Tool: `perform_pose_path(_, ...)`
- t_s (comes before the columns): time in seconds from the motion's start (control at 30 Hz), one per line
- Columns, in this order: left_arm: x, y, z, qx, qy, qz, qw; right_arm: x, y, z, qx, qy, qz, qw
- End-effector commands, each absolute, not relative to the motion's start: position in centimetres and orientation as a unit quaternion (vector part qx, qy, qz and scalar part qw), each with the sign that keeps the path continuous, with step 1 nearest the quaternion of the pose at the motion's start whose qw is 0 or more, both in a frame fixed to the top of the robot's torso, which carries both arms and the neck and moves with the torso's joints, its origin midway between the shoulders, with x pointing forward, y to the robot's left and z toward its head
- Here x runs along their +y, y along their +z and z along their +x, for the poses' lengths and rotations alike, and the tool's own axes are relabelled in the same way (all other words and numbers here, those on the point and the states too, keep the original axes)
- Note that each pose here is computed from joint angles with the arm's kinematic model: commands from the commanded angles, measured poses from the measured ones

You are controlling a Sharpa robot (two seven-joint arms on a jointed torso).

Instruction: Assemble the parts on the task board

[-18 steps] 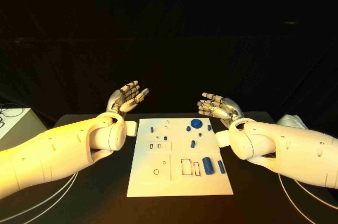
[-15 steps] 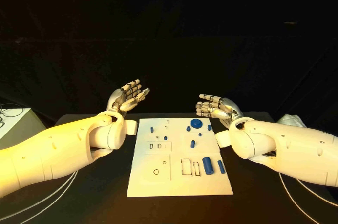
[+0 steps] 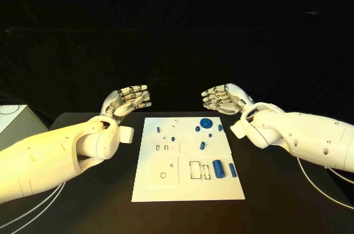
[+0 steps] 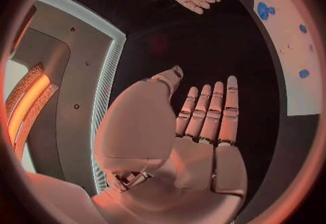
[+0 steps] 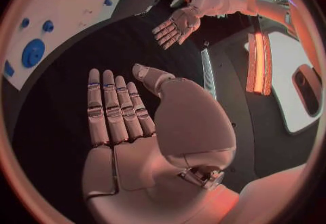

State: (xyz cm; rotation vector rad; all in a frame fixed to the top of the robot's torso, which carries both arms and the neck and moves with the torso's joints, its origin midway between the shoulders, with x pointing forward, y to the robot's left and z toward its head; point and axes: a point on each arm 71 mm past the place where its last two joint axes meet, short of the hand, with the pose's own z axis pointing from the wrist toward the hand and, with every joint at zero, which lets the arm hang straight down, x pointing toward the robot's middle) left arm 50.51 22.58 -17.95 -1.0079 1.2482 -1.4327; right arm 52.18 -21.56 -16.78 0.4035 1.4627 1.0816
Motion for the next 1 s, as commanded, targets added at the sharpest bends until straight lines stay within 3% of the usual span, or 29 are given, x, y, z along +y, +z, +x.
perform_pose_path(0.03, 22.1, -17.3, 49.9, 0.52, -0.608, -0.393, 0.454, -21.2, -16.4, 52.4, 0.665, 0.404, 0.052, 0.626)
perform_pose_path(0.57, 21.7, -15.6, 46.6, 0.535, -0.632, -0.383, 0.409, -20.6, -15.0, 53.3, 0.693, 0.245, -0.131, 0.665)
perform_pose_path(1.0, 21.5, -15.0, 45.3, 0.541, -0.641, -0.379, 0.391, -20.5, -15.2, 53.9, 0.698, 0.185, -0.17, 0.67)
